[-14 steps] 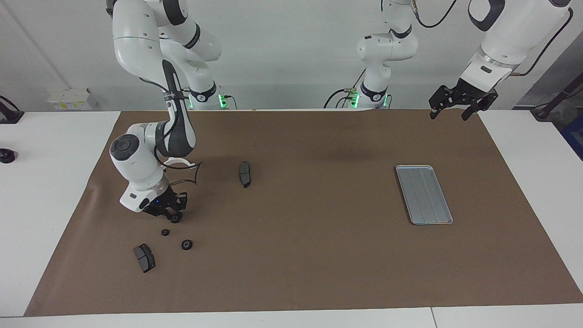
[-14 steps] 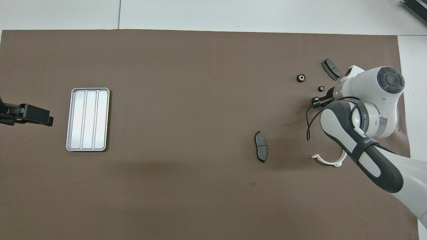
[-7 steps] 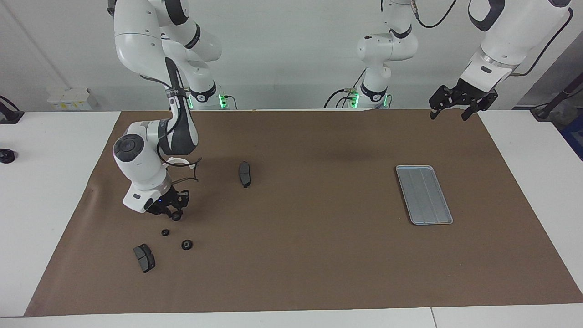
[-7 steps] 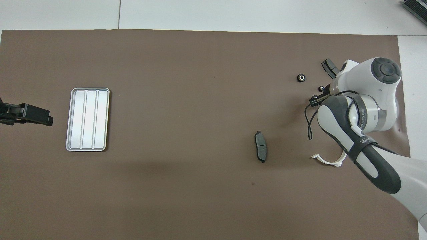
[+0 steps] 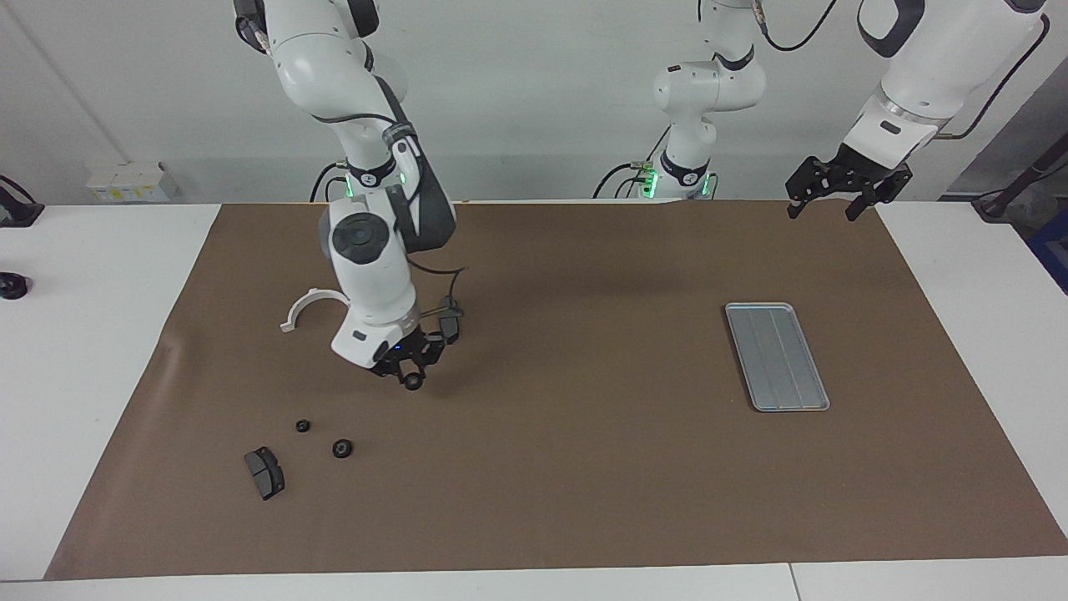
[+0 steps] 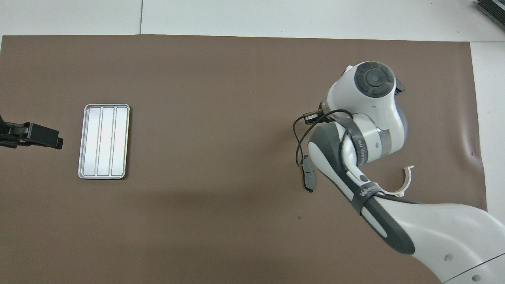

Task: Pick bearing gear from pile to tray
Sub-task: 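Carry the bearing with the right gripper to mid-table and release it, then reach the left gripper to the bearing while the right gripper returns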

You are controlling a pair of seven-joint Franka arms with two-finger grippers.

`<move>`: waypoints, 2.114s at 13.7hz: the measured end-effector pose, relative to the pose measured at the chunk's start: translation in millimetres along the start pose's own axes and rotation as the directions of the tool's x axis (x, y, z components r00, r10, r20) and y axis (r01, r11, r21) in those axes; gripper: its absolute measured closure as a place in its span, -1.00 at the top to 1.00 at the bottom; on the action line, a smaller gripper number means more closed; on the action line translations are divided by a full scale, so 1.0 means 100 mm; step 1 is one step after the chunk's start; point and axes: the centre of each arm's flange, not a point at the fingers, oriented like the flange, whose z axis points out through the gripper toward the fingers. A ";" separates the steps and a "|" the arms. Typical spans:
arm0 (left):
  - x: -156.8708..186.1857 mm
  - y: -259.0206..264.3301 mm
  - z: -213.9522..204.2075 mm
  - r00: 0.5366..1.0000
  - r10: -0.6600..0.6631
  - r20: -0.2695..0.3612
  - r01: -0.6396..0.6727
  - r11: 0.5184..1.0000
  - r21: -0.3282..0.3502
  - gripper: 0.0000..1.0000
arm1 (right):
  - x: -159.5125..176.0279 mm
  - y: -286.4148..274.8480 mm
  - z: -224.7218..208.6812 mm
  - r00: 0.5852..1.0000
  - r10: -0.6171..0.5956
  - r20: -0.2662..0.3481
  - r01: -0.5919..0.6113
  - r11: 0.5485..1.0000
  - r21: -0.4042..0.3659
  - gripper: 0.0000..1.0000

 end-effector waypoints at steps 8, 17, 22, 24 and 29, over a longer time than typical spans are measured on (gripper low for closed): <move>0.00 0.00 0.00 1.000 0.000 0.000 0.000 1.000 0.000 1.00 | -0.42 -2.20 0.33 0.994 -0.011 -0.106 0.020 0.996 0.085 -0.32; 0.00 0.00 0.00 1.000 0.000 0.000 0.000 1.000 0.000 1.00 | -0.53 -2.60 0.57 0.989 -0.075 -0.129 0.087 0.992 0.091 0.22; 0.00 0.00 0.00 1.000 0.000 0.000 0.000 1.000 0.000 1.00 | -0.13 -1.89 0.46 0.991 -0.071 -0.110 0.075 0.997 0.035 0.37; 0.00 0.00 0.00 1.000 0.000 0.000 0.000 1.000 0.000 1.00 | 0.16 -1.04 0.46 0.988 -0.104 -0.112 0.105 0.994 0.009 0.37; 0.00 0.00 0.00 1.000 0.000 0.000 0.000 1.000 0.000 1.00 | 0.41 0.73 0.45 0.984 -0.138 -0.112 0.135 0.990 -0.033 0.36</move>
